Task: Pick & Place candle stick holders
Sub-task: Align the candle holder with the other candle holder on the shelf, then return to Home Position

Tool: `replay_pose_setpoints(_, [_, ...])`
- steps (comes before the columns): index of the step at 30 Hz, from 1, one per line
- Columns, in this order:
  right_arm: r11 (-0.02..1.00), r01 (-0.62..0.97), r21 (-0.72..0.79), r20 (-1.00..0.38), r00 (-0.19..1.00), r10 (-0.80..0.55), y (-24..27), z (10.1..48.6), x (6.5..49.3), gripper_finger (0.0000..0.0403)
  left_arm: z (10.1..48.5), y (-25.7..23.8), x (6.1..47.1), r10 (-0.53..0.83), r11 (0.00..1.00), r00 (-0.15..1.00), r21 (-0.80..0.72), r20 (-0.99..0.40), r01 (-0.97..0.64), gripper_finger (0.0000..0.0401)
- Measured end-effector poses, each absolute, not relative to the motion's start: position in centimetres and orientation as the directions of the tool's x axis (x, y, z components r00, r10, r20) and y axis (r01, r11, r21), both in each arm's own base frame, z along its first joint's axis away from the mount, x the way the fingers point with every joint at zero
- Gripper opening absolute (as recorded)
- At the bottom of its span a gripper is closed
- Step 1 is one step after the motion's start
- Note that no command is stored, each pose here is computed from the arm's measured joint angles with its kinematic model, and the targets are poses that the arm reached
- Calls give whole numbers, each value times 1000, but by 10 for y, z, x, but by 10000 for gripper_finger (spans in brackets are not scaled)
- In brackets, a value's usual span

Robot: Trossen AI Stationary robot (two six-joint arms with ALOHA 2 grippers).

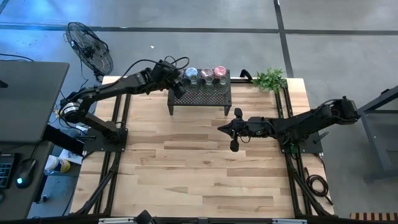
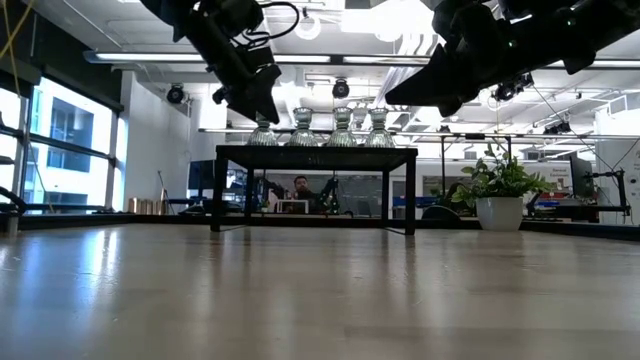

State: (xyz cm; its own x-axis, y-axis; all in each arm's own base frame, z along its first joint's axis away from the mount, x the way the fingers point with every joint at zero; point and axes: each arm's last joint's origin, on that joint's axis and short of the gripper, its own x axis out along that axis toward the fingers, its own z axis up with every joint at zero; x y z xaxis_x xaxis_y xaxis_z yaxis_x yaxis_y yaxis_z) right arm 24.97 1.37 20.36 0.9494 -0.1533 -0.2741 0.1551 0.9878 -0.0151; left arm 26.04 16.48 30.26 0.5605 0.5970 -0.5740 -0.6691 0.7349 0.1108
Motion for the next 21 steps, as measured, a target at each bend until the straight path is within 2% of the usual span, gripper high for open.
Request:
replay_pose_setpoints(6, [988,155,-15,-274,949,-153,14,204,250,1,307,164,259,600,740,560,131,-572,-659,247])
replay_pose_setpoints(13, [988,153,-23,-277,948,-153,14,203,250,2,358,155,244,633,745,609,162,-479,-647,249])
replay_pose_setpoints(17, [987,135,-84,-315,937,-154,14,201,247,1,369,129,230,608,785,673,195,-422,-588,216])
replay_pose_setpoints(21, [984,92,-154,-340,930,-141,11,206,239,1,345,92,221,515,857,762,221,-393,-466,143])
